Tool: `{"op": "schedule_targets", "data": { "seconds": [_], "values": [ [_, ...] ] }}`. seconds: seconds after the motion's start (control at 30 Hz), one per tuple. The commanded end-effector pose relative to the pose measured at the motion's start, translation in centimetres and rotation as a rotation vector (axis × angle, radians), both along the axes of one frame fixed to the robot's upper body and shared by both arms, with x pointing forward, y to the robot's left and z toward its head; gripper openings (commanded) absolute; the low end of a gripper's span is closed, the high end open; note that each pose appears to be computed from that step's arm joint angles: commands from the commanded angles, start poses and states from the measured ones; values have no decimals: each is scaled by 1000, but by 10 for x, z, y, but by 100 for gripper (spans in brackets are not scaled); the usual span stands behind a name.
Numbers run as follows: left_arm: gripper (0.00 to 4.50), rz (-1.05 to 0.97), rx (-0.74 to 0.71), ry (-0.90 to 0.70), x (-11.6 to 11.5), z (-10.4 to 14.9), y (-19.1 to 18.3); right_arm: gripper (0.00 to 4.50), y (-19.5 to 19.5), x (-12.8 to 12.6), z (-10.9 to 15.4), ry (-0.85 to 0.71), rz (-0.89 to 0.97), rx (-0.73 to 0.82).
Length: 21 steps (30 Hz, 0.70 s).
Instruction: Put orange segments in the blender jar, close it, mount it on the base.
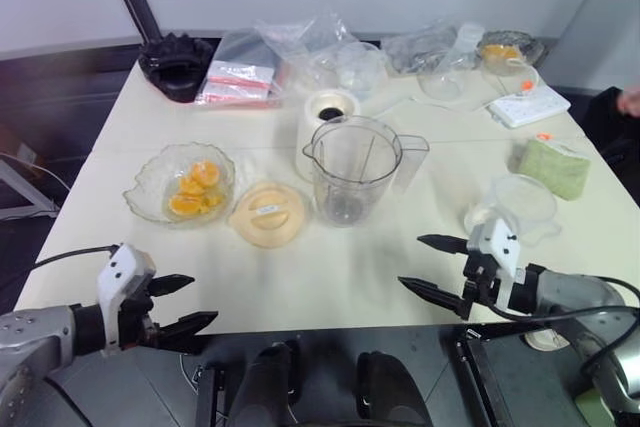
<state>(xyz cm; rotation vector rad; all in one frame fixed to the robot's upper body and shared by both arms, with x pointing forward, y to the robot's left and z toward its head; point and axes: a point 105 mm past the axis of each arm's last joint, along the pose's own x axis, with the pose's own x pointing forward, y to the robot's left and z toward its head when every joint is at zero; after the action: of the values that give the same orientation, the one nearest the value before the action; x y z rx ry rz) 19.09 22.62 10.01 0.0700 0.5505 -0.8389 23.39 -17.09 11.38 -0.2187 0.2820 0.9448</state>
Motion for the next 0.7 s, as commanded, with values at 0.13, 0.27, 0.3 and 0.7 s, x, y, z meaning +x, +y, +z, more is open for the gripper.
{"op": "schedule_targets", "data": {
  "seconds": [0.13,0.27,0.3,0.7],
  "values": [
    [446,5,5,-41,3,11,2,450,14,0,12,-51,45,18],
    [446,7,9,-40,1,10,2,450,17,2,12,-58,50,20],
    [446,8,9,-41,2,10,2,450,17,3,12,-60,50,20],
    [446,51,43,-75,9,10,9,450,21,6,13,-71,63,11]
  ]
}}
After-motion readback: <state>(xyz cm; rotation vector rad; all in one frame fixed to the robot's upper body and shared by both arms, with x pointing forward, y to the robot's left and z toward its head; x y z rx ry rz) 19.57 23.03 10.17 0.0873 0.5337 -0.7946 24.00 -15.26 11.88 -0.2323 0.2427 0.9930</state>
